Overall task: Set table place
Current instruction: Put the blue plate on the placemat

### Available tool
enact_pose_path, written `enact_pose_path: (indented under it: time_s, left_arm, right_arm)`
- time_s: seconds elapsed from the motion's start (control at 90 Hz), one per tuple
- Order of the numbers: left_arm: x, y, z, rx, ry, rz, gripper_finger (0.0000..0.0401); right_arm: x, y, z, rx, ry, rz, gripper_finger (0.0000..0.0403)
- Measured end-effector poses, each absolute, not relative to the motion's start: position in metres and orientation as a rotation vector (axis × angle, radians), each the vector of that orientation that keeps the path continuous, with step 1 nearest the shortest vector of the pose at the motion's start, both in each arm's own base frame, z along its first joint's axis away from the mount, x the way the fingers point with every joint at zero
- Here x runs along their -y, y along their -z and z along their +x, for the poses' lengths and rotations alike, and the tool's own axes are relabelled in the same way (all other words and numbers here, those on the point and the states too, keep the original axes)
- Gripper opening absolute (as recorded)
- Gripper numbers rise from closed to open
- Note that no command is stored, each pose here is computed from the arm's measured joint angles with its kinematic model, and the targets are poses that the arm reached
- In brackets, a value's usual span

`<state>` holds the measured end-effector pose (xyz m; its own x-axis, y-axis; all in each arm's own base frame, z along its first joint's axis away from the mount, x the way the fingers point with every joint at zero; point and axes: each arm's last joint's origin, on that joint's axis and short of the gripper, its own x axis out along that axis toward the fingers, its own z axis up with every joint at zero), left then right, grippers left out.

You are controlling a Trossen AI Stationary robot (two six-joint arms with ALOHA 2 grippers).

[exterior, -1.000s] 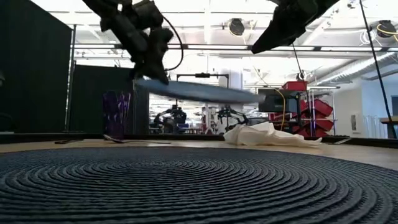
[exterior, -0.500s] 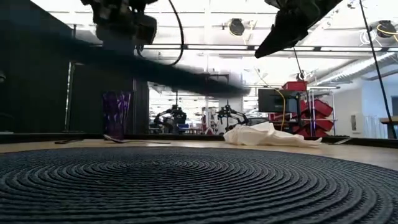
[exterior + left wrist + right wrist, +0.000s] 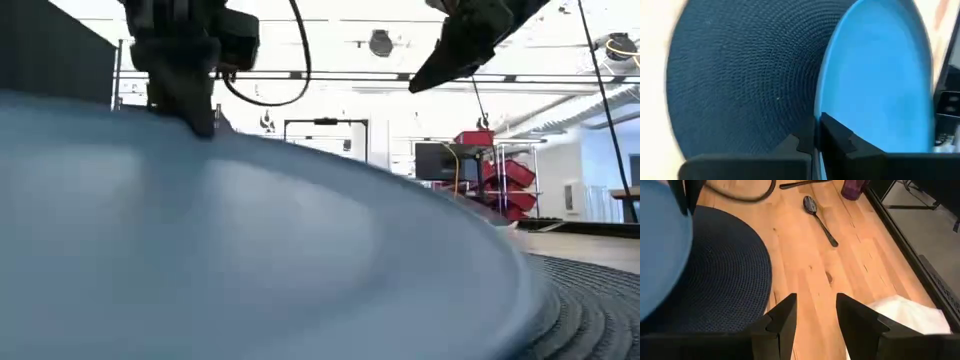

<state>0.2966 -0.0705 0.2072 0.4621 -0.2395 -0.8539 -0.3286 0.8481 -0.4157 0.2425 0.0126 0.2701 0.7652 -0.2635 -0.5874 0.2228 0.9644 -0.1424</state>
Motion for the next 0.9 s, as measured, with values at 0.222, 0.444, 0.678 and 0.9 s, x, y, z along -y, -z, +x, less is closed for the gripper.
enact_pose_path:
  time_s: [0.222,0.444,0.678,0.9]
  left_arm:
    - [0.072,-0.186,0.313,-1.108,-0.009,-0.540,0.0000]
    - [0.069,-0.184,0.316,-1.094,0.023,-0.499,0.0000]
    - [0.066,-0.184,0.317,-1.065,-0.016,-0.468,0.0005]
    - [0.065,-0.184,0.318,-1.054,0.005,-0.382,0.0057]
  right_arm:
    - [-0.013,-0.270,0.242,-0.648,0.267,-0.058,0.0123]
    - [-0.013,-0.270,0.242,-0.647,0.266,-0.059,0.0123]
    - [-0.013,-0.270,0.242,-0.647,0.267,-0.057,0.0123]
    - [-0.013,-0.270,0.242,-0.646,0.268,-0.056,0.0123]
